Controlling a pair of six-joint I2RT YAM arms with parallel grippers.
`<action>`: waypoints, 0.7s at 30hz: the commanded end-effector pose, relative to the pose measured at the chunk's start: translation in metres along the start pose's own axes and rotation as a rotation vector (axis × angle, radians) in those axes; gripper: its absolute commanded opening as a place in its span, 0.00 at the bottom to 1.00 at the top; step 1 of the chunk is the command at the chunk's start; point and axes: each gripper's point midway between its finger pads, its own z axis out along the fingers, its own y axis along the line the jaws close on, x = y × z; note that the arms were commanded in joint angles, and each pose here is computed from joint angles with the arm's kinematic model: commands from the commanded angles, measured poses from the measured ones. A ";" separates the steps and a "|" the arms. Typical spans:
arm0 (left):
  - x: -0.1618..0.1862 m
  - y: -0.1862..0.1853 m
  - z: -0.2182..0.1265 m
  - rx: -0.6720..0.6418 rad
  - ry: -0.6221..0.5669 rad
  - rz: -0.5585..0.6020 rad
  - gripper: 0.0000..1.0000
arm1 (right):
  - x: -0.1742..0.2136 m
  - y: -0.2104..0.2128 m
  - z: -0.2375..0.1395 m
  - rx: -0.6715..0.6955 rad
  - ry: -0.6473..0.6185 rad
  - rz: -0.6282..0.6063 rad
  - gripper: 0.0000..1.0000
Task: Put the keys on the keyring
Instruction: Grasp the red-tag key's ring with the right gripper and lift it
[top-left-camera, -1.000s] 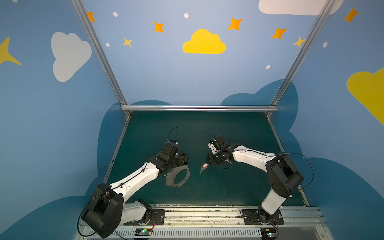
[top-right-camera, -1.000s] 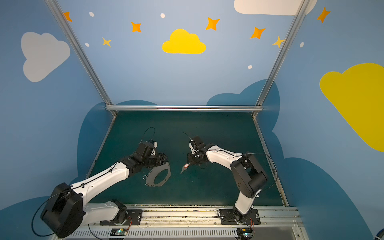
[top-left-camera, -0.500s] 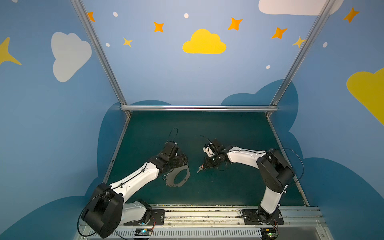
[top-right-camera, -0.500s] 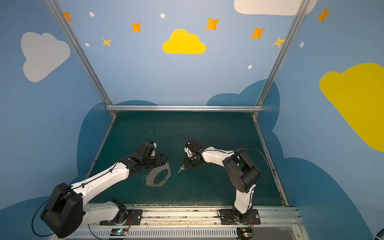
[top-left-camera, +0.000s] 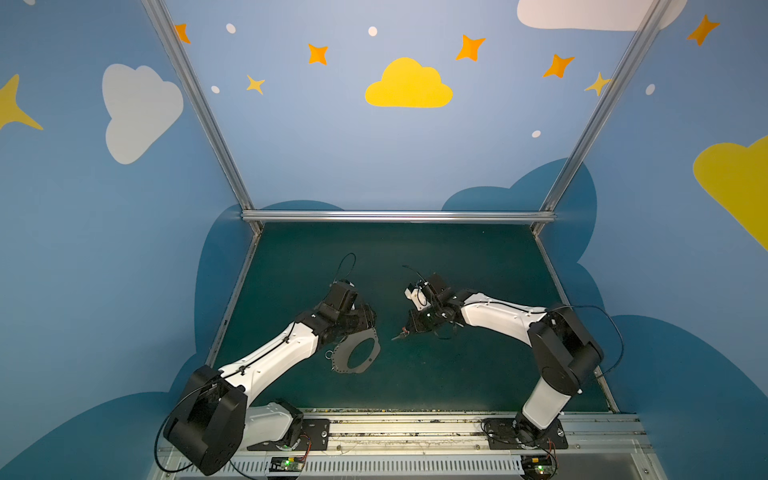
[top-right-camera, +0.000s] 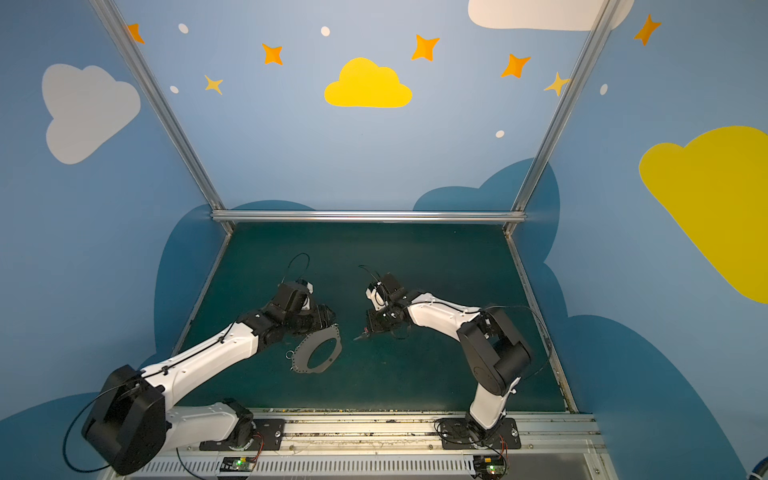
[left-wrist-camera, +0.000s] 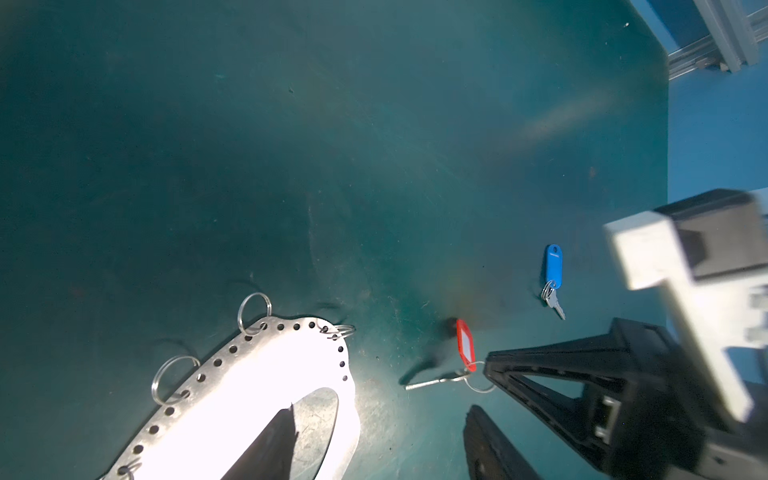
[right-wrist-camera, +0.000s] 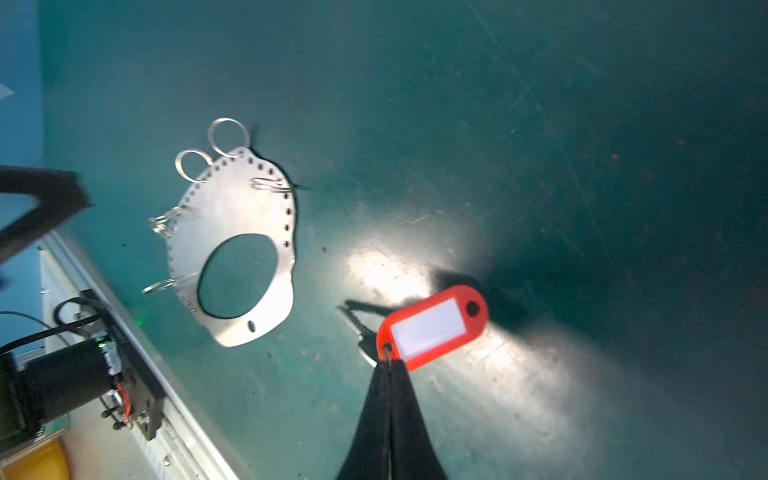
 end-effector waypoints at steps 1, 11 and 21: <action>-0.006 -0.017 -0.004 0.064 -0.006 0.013 0.67 | -0.008 0.012 -0.020 -0.011 -0.030 -0.036 0.00; -0.038 -0.076 -0.052 0.332 -0.083 0.040 0.65 | -0.039 0.062 -0.098 -0.132 -0.263 -0.265 0.00; -0.073 -0.139 -0.128 0.758 -0.095 0.098 0.44 | -0.064 0.113 -0.191 -0.488 -0.486 -0.361 0.01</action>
